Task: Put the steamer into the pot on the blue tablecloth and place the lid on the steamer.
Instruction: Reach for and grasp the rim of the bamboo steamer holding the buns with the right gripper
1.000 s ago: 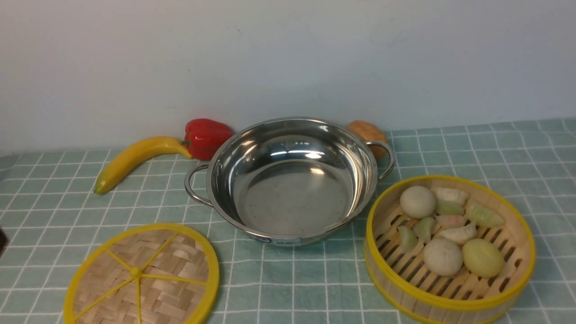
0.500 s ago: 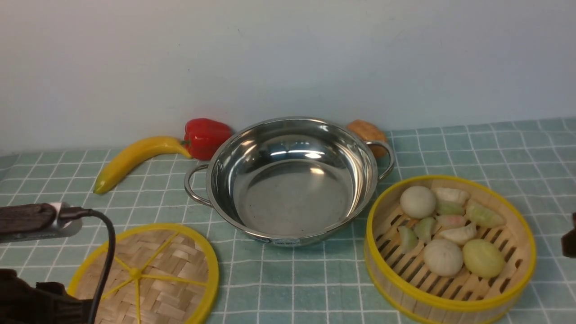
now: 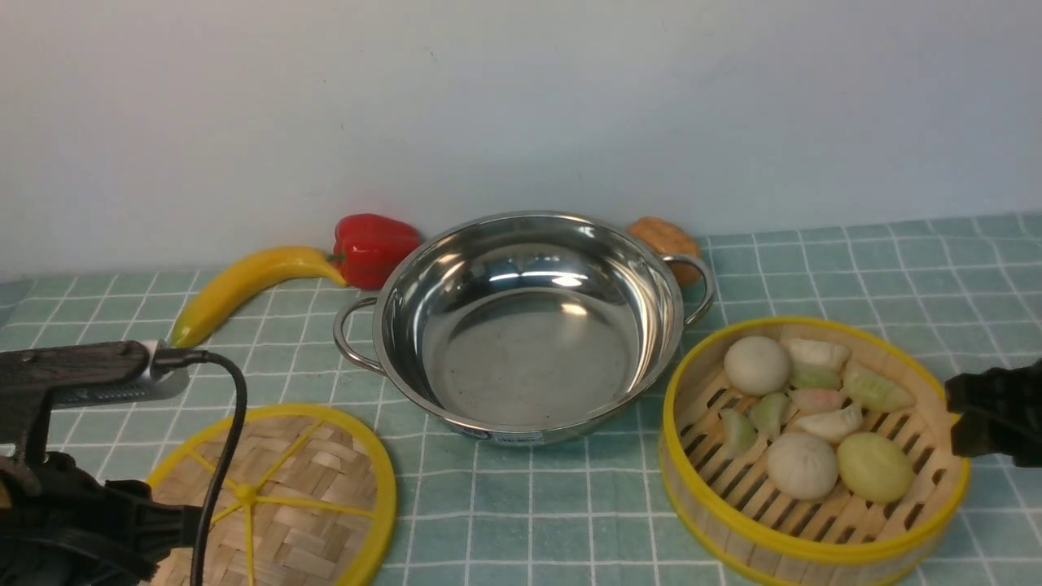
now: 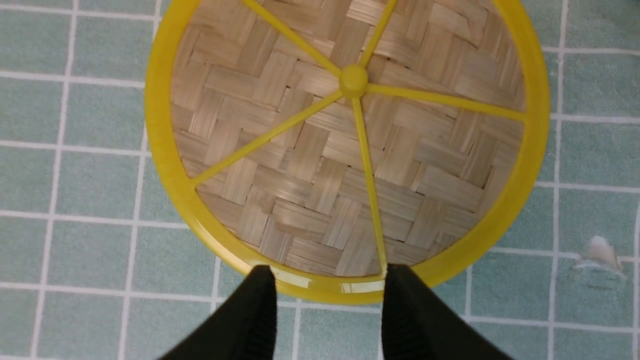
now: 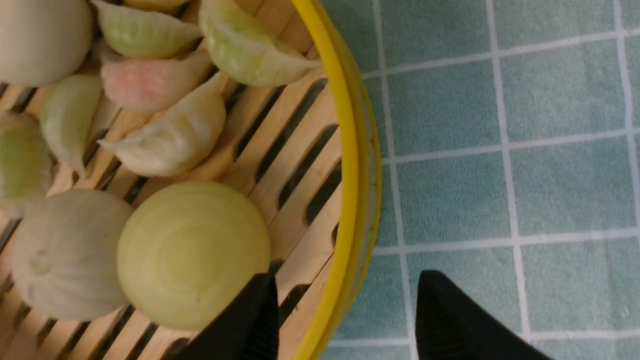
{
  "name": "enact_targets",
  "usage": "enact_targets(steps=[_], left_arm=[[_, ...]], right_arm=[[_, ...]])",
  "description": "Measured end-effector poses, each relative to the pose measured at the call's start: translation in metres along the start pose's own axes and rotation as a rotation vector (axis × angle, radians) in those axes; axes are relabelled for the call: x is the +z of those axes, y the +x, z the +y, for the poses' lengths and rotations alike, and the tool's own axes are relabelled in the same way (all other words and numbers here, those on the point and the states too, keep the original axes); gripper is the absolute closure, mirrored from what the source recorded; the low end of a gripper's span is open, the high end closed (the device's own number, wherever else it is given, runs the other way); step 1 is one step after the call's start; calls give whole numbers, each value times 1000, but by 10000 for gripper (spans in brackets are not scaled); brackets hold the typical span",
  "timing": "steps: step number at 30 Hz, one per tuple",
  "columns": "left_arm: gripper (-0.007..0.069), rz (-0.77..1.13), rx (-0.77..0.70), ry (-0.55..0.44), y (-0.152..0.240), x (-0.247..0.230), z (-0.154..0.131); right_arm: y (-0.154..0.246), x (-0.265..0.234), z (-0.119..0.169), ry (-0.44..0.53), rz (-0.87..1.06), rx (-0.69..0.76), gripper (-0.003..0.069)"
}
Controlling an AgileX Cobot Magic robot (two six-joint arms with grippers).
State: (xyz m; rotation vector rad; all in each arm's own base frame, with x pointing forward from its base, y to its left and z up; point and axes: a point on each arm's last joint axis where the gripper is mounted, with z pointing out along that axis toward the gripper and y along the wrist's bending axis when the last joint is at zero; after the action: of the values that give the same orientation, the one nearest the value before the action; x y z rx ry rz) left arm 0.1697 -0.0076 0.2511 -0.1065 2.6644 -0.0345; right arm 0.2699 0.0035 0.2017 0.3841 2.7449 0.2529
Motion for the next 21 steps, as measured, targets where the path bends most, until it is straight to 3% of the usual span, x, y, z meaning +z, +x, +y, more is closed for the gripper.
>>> enact_targets(steps=[15, 18, 19, 20, 21], left_arm=[[341, -3, 0, 0, 0, 0, 0], [341, -3, 0, 0, 0, 0, 0], [341, -3, 0, 0, 0, 0, 0], [341, -3, 0, 0, 0, 0, 0], [341, -3, 0, 0, 0, 0, 0]], right_arm=[[-5, 39, -6, 26, 29, 25, 309], [-5, 44, -6, 19, 40, 46, 398], [-6, 44, -5, 13, 40, 58, 484], [-5, 44, -5, 13, 41, 58, 495], [-6, 44, -5, 12, 39, 63, 564]])
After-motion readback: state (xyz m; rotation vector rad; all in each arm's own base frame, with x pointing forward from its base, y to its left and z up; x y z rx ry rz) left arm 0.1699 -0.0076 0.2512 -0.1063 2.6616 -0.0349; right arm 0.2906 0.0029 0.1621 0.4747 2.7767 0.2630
